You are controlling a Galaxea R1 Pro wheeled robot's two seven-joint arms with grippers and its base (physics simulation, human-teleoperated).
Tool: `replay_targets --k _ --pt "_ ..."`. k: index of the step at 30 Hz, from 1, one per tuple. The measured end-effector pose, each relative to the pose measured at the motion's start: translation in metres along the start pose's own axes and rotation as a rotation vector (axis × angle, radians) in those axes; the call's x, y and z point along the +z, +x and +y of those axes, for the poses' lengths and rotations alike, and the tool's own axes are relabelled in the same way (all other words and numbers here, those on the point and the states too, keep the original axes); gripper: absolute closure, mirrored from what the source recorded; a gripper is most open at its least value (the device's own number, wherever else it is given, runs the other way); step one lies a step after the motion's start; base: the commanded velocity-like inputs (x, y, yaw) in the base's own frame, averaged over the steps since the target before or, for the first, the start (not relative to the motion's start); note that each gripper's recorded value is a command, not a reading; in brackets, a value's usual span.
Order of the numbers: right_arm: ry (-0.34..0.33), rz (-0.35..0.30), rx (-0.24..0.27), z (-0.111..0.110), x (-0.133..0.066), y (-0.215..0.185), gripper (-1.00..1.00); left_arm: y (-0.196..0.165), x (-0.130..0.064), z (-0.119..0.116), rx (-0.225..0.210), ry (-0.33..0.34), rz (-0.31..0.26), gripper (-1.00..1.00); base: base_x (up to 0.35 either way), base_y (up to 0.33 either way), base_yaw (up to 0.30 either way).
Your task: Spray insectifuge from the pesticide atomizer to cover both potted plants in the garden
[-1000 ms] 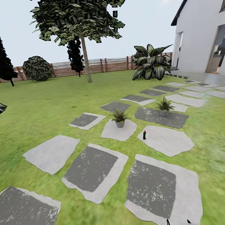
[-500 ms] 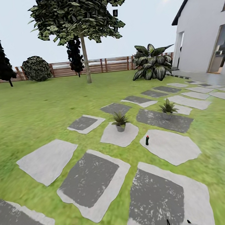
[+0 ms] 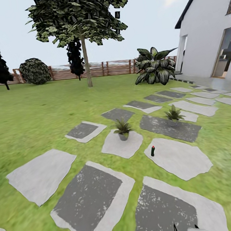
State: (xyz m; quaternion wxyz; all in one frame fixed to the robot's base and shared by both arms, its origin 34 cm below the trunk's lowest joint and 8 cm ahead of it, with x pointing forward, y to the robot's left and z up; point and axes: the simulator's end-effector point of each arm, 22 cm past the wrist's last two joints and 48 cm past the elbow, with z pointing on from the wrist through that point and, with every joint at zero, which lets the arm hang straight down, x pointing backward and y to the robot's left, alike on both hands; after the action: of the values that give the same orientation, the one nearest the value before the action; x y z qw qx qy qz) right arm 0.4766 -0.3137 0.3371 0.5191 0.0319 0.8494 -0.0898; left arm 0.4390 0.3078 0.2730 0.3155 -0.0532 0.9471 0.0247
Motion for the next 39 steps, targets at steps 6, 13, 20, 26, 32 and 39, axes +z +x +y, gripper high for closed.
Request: replay_targets --k 6,13,20,26,32,39 --pt "0.001 -0.002 0.0 -0.0004 0.0001 -0.0008 -1.0 -0.0009 -0.0002 0.0 -0.001 0.0 -0.002 -1.0 0.339 0.0 -0.284" --pt "0.002 0.0 0.0 -0.0008 0.0 -0.0004 -1.0 -0.0009 -0.0002 0.0004 -0.001 -0.001 -0.002 -1.0 0.339 0.0 -0.294" --pt "0.003 0.0 0.0 -0.0008 0.0 -0.0003 -1.0 -0.0008 -0.0001 0.0 0.0 0.0 -0.002 -1.0 0.321 -0.063 -0.296" --pt "0.002 -0.001 0.002 0.0001 -0.0001 -0.0005 -1.0 -0.0008 -0.0001 -0.0002 0.0 0.0 -0.002 -1.0 0.282 -0.156 -0.296" --pt "0.01 -0.002 0.005 -0.0015 0.0001 -0.0009 -1.0 -0.0008 -0.0001 0.0002 0.0 0.0 -0.002 -1.0 0.278 -0.163 -0.208" --pt "0.004 -0.002 0.001 -0.0009 0.0001 -0.0008 -1.0 -0.0008 -0.0002 0.0001 -0.001 0.0 -0.002 -1.0 0.278 -0.164 -0.017"
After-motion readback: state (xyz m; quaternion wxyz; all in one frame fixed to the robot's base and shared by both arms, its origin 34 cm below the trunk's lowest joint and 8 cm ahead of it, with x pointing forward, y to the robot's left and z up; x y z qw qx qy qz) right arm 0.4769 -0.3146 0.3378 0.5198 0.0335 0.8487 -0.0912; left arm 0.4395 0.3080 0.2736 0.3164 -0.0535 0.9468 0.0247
